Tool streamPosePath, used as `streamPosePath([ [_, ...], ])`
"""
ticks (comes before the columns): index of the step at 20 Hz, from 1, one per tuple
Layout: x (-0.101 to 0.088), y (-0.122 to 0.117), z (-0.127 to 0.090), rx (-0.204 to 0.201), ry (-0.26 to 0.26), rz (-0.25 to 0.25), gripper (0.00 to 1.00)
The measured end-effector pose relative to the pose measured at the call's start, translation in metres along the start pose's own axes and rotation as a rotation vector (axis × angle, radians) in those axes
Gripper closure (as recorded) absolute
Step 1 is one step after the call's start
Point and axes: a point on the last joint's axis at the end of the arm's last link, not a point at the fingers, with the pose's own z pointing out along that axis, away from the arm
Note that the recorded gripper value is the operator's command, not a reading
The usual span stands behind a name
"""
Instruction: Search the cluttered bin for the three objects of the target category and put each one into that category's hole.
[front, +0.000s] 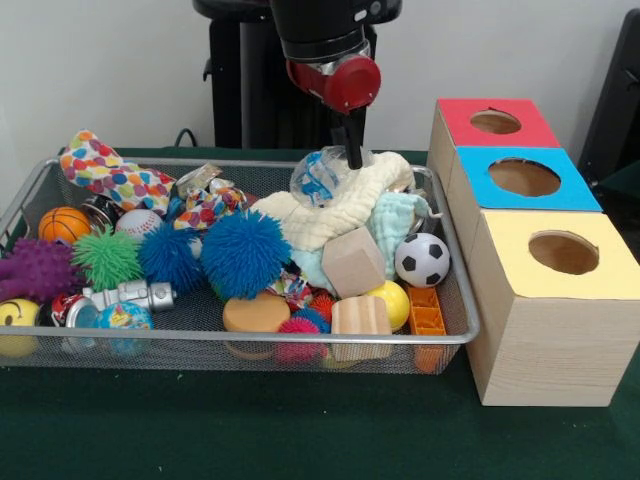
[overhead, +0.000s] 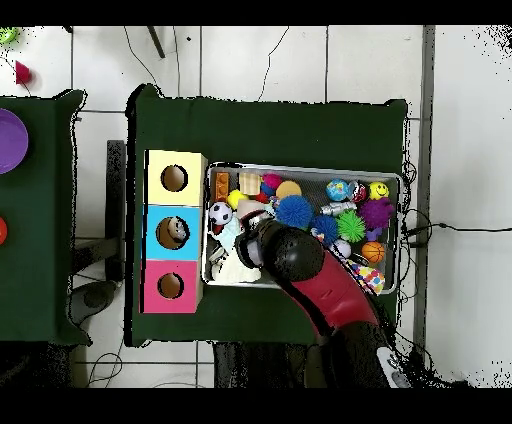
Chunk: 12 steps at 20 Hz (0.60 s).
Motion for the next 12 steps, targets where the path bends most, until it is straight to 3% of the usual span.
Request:
streamPosePath([
  [6, 0.011, 0.019, -0.004, -0.037, 0.061, 0.017, 1.0],
  [12, 0.008, 0.027, -0.007, -0.063, 0.134, 0.048, 1.0],
])
